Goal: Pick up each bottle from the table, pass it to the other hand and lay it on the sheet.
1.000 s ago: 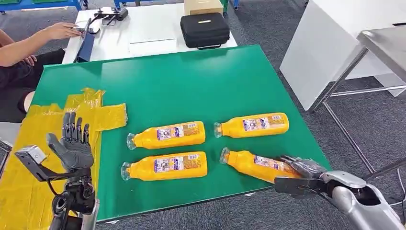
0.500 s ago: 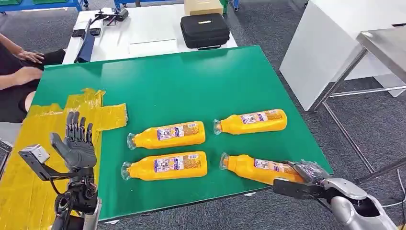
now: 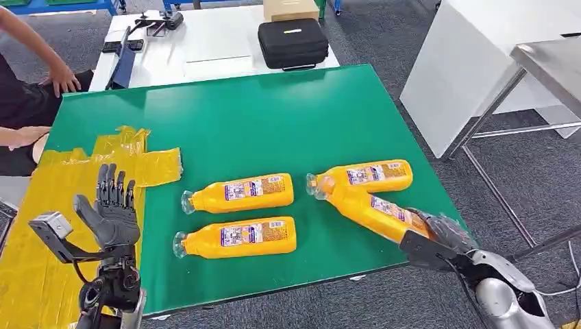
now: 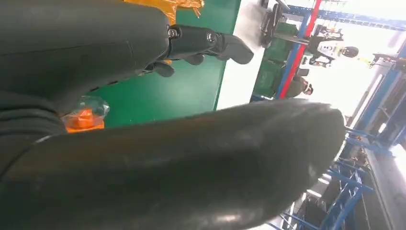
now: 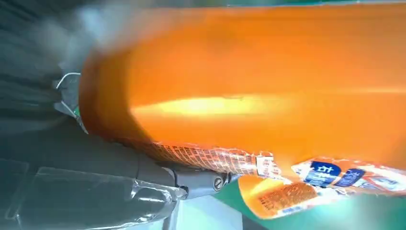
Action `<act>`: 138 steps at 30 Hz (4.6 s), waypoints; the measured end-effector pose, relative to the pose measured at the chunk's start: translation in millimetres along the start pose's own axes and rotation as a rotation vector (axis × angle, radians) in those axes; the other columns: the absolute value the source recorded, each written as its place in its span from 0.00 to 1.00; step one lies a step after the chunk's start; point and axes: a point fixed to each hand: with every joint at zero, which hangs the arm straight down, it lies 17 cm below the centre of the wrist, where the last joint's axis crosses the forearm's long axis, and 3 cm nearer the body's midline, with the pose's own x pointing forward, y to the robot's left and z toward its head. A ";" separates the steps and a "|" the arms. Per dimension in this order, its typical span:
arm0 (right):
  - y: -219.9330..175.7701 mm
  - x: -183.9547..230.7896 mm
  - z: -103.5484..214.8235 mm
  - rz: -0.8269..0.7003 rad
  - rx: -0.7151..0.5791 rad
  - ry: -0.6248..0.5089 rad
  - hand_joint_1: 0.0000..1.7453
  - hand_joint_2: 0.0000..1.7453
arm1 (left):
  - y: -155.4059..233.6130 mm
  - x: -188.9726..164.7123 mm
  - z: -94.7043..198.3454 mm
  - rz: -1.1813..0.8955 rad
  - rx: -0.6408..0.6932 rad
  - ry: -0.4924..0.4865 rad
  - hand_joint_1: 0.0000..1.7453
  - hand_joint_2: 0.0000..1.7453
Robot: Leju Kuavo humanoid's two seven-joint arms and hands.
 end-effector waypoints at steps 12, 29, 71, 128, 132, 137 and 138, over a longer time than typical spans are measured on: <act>-43.8 13.1 -15.7 -0.063 -0.086 -0.062 1.00 1.00 | -1.7 2.7 -3.8 0.002 -0.005 -0.009 0.00 0.00; -134.5 135.9 -62.4 -0.249 -0.447 -0.386 1.00 1.00 | -33.6 6.5 0.0 0.237 -0.120 0.014 0.00 1.00; 28.5 415.3 -183.4 -0.243 -0.125 -0.545 1.00 1.00 | -104.0 11.3 -23.5 0.458 -0.278 0.073 0.00 1.00; 155.5 454.5 -150.9 0.167 0.257 -0.594 0.00 0.00 | -50.2 -7.5 -23.3 0.278 -0.078 0.059 1.00 1.00; 135.7 437.2 -161.2 0.043 0.204 -0.563 0.00 0.00 | -26.4 15.8 -44.3 -0.095 0.022 -0.072 1.00 1.00; 102.8 388.2 -174.6 -0.086 0.131 -0.504 0.00 0.00 | 27.2 83.5 -64.6 -0.682 0.218 -0.343 1.00 1.00; 94.8 379.1 -176.0 -0.108 0.112 -0.497 0.00 0.00 | 35.3 95.5 -66.0 -0.762 0.247 -0.388 1.00 1.00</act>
